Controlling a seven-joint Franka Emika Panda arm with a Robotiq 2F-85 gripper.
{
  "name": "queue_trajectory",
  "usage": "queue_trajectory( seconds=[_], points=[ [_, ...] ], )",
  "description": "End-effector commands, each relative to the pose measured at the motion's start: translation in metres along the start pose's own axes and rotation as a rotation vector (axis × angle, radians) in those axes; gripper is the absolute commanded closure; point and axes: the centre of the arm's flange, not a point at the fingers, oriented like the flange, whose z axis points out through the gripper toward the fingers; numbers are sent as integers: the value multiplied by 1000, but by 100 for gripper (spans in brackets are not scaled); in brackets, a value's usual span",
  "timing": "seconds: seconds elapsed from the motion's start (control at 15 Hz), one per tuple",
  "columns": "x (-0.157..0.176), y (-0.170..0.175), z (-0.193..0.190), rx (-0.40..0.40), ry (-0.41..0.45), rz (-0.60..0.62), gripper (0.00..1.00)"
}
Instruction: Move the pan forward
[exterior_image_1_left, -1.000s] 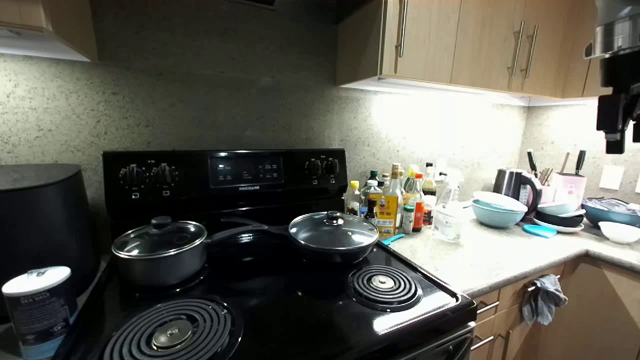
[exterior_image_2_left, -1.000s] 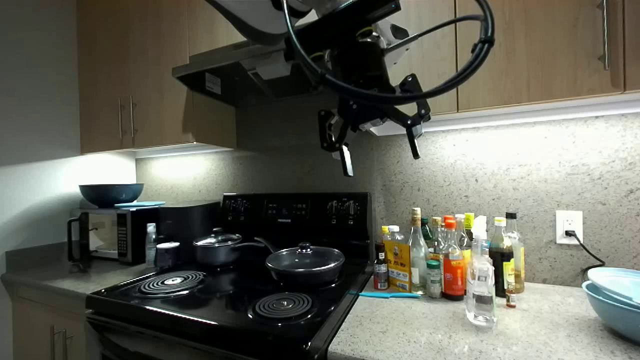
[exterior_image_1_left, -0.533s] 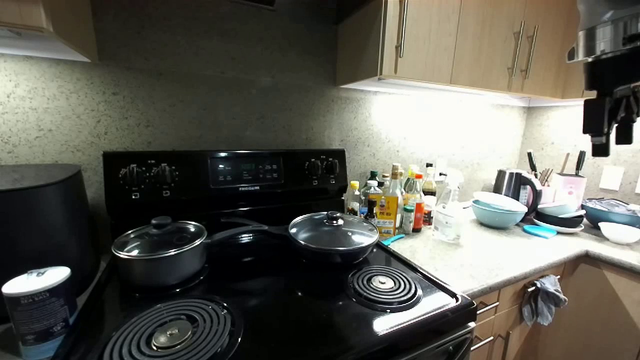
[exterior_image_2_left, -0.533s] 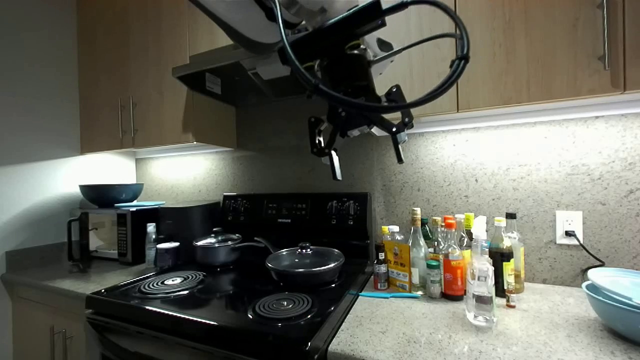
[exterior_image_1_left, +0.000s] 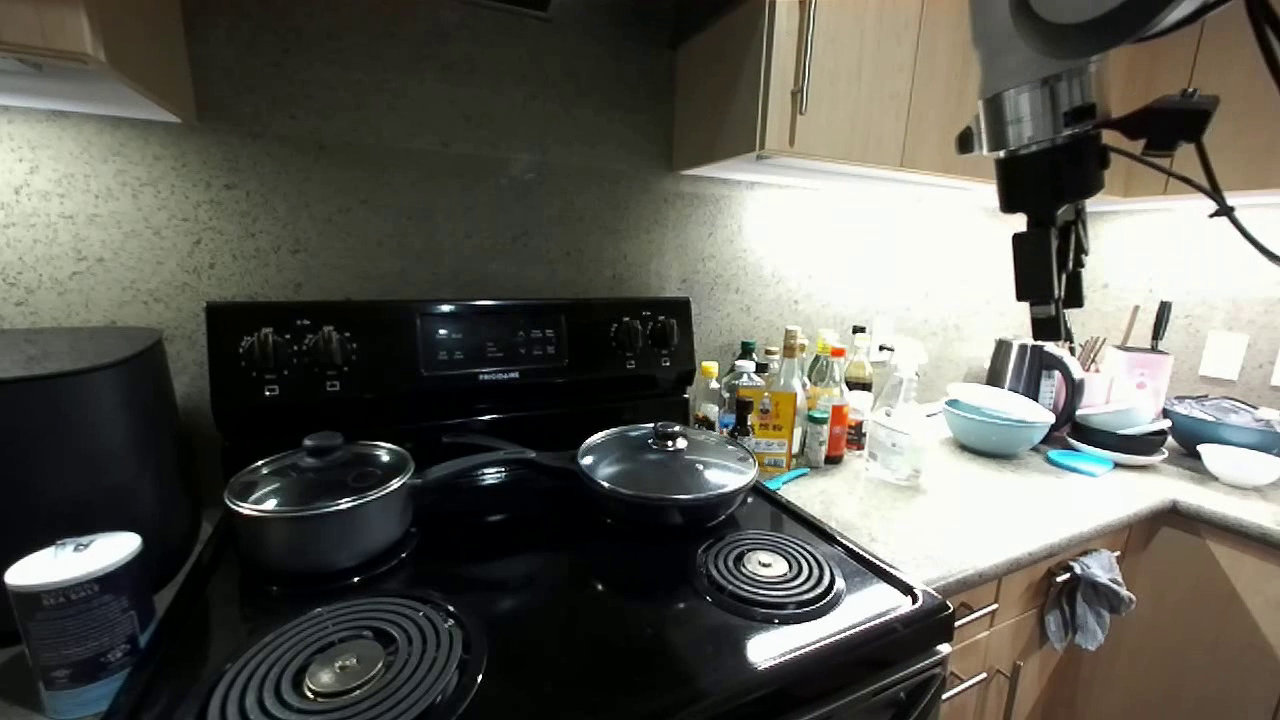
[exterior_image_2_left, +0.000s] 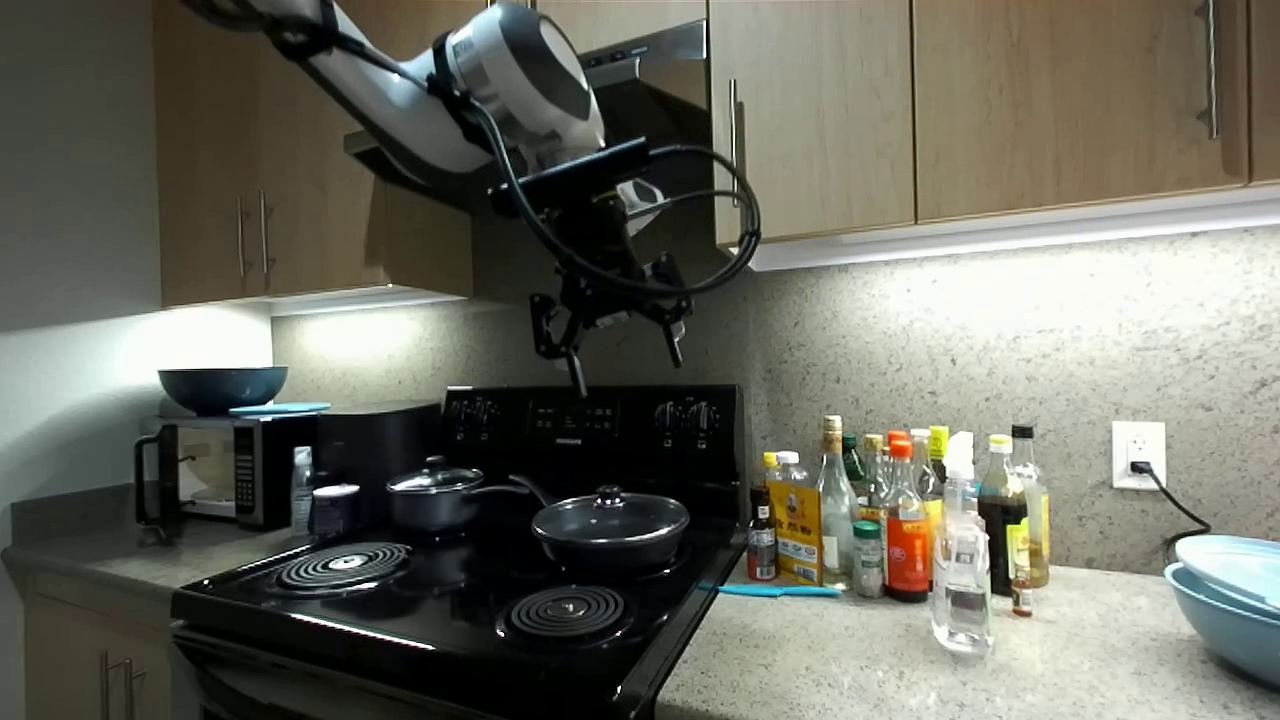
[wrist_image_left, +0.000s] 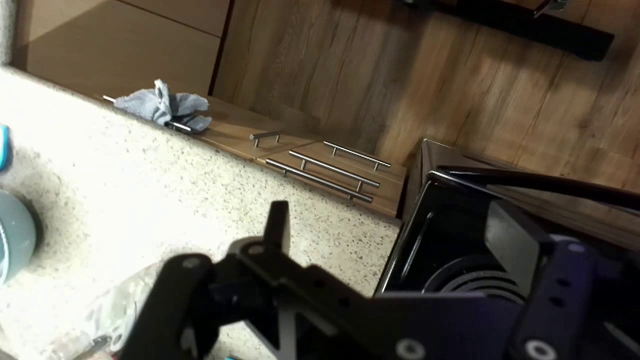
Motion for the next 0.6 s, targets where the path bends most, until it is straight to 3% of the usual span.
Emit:
queue_trajectory(
  seconds=[0.0, 0.33, 0.53],
  points=[
    [8, -8, 0, -15, 1, -23, 0],
    [11, -8, 2, -14, -4, -27, 0],
    [21, -22, 1, 3, 16, -96, 0]
  ],
)
